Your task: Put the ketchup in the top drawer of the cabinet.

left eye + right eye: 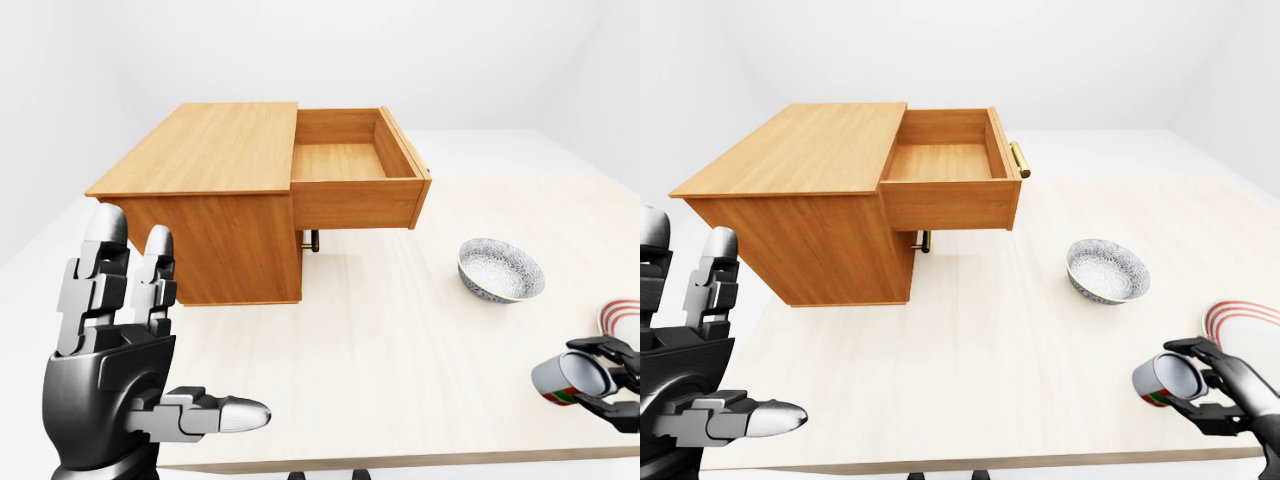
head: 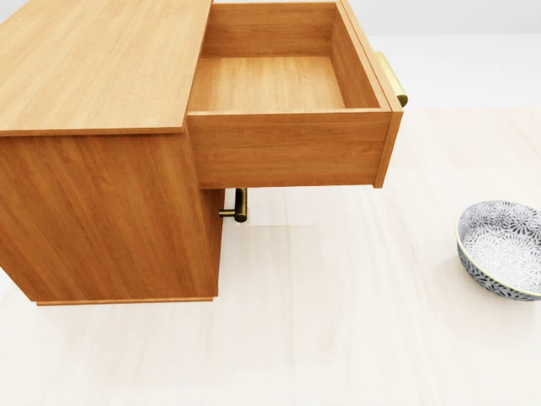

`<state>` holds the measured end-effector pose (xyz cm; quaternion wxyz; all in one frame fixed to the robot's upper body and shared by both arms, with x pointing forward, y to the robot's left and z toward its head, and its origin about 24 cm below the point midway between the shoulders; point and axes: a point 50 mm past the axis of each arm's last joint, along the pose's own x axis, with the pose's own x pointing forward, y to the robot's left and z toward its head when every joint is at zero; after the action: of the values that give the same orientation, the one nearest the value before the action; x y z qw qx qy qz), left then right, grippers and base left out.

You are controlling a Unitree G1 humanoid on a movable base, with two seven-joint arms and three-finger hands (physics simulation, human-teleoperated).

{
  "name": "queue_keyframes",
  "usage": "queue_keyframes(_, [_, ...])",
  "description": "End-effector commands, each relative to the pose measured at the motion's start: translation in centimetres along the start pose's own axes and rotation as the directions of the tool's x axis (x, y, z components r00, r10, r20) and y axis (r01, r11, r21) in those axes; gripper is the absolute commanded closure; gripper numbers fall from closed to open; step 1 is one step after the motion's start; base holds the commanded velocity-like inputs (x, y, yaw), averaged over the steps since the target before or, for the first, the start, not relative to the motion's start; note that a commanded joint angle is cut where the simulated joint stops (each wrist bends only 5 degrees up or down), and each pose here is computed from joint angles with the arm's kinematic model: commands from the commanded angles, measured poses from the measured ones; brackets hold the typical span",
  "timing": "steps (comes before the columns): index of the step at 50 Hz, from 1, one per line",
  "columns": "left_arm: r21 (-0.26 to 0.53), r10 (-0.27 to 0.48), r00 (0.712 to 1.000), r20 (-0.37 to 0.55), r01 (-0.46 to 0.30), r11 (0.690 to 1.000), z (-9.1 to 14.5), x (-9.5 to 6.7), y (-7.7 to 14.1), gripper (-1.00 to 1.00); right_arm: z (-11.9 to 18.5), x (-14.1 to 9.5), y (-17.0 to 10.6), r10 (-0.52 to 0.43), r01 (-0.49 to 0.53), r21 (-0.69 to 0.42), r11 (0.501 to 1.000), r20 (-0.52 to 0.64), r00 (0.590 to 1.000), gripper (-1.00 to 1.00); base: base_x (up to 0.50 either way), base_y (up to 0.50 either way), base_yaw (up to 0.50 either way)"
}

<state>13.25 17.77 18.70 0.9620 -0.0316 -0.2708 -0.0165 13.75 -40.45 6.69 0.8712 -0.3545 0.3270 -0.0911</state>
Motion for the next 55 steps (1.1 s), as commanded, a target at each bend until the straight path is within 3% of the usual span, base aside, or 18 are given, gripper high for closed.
queue_keyframes(1, [0.002,-0.001,1.000,-0.003,0.001,1.000,0.0,0.0,-0.1,-1.00,-1.4,0.7,4.2,0.110,-0.107,0.076,0.991,-0.036,0.993,1.00,0.00,0.00,0.00])
queue_keyframes(18, [0.005,-0.003,1.000,-0.003,0.003,1.000,-0.1,0.0,-0.1,-1.00,-1.1,0.4,4.2,0.096,-0.094,0.065,0.993,-0.028,0.995,1.00,0.00,0.00,0.00])
queue_keyframes(21, [0.004,-0.002,1.000,0.000,0.002,1.000,0.0,0.0,-0.1,-1.00,0.0,-0.2,3.6,0.053,-0.054,0.025,0.998,0.007,0.999,1.00,0.00,0.00,0.00])
queue_keyframes(25, [0.004,-0.002,1.000,-0.003,0.002,1.000,-0.1,-0.1,-0.1,-1.00,3.0,-1.9,1.9,-0.068,0.075,-0.060,0.995,0.103,0.992,1.00,0.00,0.00,0.00])
queue_keyframes(29, [0.002,-0.001,1.000,-0.003,0.001,1.000,0.0,0.0,-0.1,-1.00,6.8,-4.2,-0.3,-0.210,0.248,-0.151,0.957,0.226,0.951,1.00,0.00,0.00,0.00])
queue_keyframes(33, [0.000,-0.002,1.000,-0.008,0.002,1.000,-0.1,-0.1,0.0,-1.00,10.7,-6.6,-2.0,-0.324,0.419,-0.242,0.875,0.351,0.879,1.00,0.00,0.00,0.00])
queue_keyframes(35, [-0.002,-0.002,1.000,-0.007,0.002,1.000,0.0,-0.1,0.0,-1.00,13.0,-8.0,-2.7,-0.376,0.515,-0.279,0.811,0.427,0.822,1.00,0.00,0.00,0.00])
queue_keyframes(37, [-0.003,0.000,1.000,-0.004,0.000,1.000,0.0,0.0,0.1,-1.00,14.0,-8.6,-2.9,-0.396,0.555,-0.295,0.778,0.456,0.797,1.00,0.00,0.00,0.00])
queue_keyframes(39, [-0.004,0.002,1.000,0.002,-0.002,1.000,0.1,0.0,0.1,-1.00,15.8,-9.9,-3.0,-0.424,0.628,-0.316,0.711,0.520,0.742,1.00,0.00,0.00,0.00])
queue_keyframes(45, [-0.007,0.003,1.000,0.003,-0.003,1.000,0.1,0.1,0.2,-1.00,18.9,-12.1,-2.5,-0.412,0.723,-0.342,0.600,0.643,0.646,1.00,0.00,0.00,0.00])
queue_keyframes(48, [-0.006,0.002,1.000,0.001,-0.002,1.000,0.1,0.0,0.1,-1.00,20.2,-13.5,-1.9,-0.360,0.756,-0.343,0.558,0.720,0.593,1.00,0.00,0.00,0.00])
queue_keyframes(55, [-0.007,-0.001,1.000,-0.012,0.001,1.000,0.0,-0.1,0.1,-1.00,21.6,-14.9,0.1,-0.325,0.794,-0.323,0.515,0.783,0.530,1.00,0.00,0.00,0.00])
